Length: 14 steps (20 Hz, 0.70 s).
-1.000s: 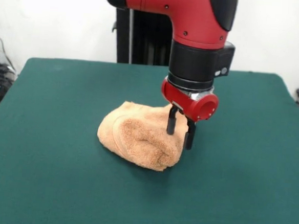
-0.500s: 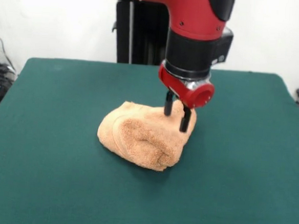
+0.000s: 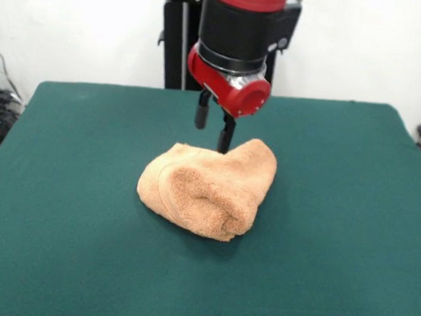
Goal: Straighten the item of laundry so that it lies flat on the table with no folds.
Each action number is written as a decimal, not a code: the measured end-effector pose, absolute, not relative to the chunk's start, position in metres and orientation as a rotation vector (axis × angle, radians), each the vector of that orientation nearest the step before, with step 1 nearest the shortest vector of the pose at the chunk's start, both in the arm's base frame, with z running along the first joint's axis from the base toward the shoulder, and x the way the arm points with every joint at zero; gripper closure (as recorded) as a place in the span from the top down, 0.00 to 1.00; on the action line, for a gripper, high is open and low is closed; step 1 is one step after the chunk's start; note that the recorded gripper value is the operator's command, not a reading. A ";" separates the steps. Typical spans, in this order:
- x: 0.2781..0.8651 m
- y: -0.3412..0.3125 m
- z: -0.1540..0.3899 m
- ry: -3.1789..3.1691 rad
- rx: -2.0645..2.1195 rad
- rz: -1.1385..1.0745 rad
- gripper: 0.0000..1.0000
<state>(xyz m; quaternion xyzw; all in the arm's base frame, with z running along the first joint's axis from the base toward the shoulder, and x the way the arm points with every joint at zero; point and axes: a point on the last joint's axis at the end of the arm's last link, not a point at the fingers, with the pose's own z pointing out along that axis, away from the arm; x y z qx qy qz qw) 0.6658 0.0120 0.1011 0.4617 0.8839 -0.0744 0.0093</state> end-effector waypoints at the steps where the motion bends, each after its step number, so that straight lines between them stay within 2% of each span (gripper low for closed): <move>1: 0.666 0.011 0.102 2.758 1.442 -0.231 1.00; 14: 0.671 0.024 0.090 2.744 1.397 -0.168 1.00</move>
